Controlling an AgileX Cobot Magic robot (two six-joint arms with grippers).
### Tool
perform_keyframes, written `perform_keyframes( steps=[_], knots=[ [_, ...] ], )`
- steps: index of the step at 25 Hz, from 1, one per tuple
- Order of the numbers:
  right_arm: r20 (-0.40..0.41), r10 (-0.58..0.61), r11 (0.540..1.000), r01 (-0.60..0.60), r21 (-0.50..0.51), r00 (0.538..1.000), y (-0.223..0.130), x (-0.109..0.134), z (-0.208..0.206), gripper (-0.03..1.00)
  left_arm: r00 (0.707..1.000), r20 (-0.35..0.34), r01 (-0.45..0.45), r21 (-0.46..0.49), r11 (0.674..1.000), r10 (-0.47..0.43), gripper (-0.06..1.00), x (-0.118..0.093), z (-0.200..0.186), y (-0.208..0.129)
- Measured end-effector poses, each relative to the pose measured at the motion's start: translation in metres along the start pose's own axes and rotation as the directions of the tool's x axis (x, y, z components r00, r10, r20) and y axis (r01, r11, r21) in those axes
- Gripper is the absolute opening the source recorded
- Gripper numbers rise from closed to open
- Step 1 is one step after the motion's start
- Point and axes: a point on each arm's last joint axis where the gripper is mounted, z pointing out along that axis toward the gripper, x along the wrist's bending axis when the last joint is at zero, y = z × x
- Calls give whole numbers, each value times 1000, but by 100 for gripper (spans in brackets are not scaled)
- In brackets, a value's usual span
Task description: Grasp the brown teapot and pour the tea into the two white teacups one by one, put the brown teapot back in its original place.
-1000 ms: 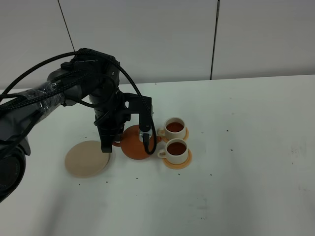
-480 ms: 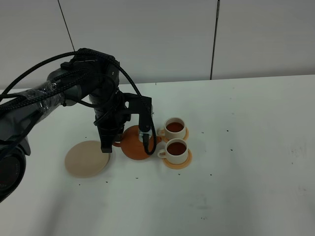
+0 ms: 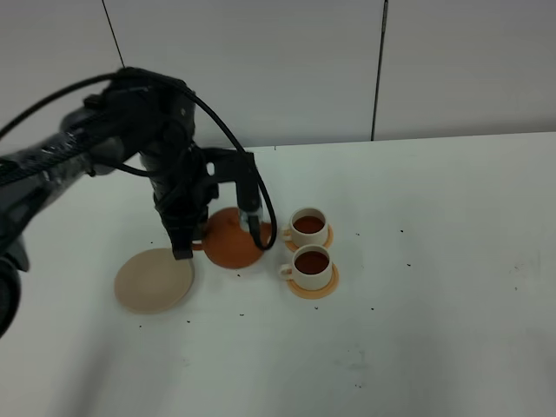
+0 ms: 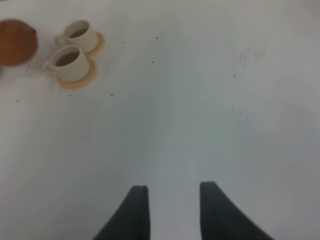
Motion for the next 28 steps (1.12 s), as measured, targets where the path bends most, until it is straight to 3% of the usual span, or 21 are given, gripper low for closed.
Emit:
perform_keyframes(
  steps=[3, 6, 9, 14, 19, 25, 28],
  knots=[
    [0, 0, 1000, 0, 0, 1000, 0, 0, 0, 24, 991, -8, 135, -4, 991, -135, 17, 1, -18, -12],
    [0, 0, 1000, 0, 0, 1000, 0, 0, 0, 24, 952, 4, 306, 12, 952, -306, 17, 2, -29, -28],
    [0, 0, 1000, 0, 0, 1000, 0, 0, 0, 24, 885, -3, 466, 18, 885, -466, 17, 6, -31, -39],
    [0, 0, 1000, 0, 0, 1000, 0, 0, 0, 24, 737, -47, 676, 33, 736, -674, 17, 9, -31, -45],
    [0, 0, 1000, 0, 0, 1000, 0, 0, 0, 24, 625, -57, 781, 38, 623, -779, 17, 7, -29, -47],
    [0, 0, 1000, 0, 0, 1000, 0, 0, 0, 24, 554, -40, 828, 132, 545, -832, 17, -14, -1, -51],
    [0, 0, 1000, 0, 0, 1000, 0, 0, 0, 24, 514, -43, 856, 98, 508, -857, 17, -25, 8, -54]
  ],
)
